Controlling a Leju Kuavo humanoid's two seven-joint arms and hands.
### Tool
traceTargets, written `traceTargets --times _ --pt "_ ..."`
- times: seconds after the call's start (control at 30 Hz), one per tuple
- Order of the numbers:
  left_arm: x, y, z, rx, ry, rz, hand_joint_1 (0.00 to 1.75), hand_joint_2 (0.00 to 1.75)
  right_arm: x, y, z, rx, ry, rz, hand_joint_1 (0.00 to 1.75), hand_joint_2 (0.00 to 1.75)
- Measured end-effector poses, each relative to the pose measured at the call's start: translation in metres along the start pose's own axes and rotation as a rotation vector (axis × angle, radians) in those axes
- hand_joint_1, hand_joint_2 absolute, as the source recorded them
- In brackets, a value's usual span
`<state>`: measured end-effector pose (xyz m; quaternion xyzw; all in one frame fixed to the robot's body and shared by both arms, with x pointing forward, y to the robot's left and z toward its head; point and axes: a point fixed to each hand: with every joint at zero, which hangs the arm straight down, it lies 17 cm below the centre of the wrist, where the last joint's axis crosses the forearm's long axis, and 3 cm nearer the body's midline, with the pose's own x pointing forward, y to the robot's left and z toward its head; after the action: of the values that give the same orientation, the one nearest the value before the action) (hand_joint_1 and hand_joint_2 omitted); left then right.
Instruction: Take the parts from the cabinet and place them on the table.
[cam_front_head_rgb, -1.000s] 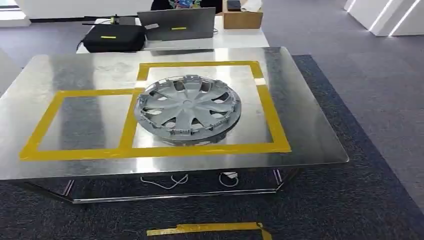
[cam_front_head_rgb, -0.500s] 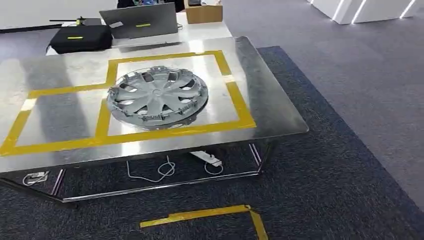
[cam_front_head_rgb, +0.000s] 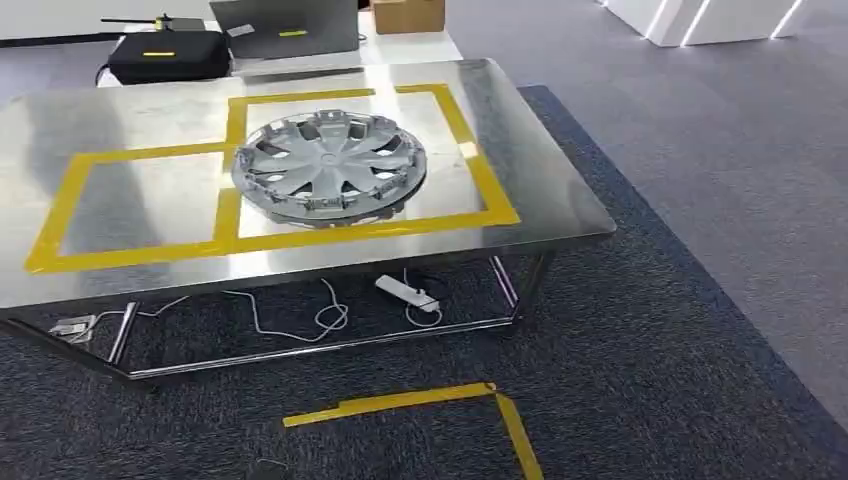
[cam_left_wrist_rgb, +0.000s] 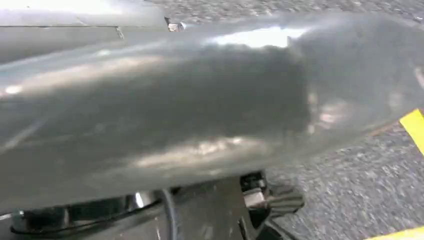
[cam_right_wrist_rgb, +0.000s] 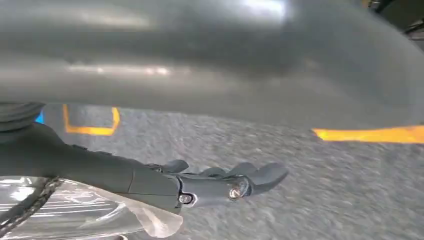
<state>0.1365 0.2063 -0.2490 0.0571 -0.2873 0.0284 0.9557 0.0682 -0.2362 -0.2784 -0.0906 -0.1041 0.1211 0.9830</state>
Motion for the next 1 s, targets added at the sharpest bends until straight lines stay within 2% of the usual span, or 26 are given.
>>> traceTargets --times 1.0 --pt "-0.0061 0.0019 0.0024 0.011 0.005 -0.014 0.00 0.00 0.0021 0.0048 0.0012 0.009 -0.024 0.050 0.00 0.00"
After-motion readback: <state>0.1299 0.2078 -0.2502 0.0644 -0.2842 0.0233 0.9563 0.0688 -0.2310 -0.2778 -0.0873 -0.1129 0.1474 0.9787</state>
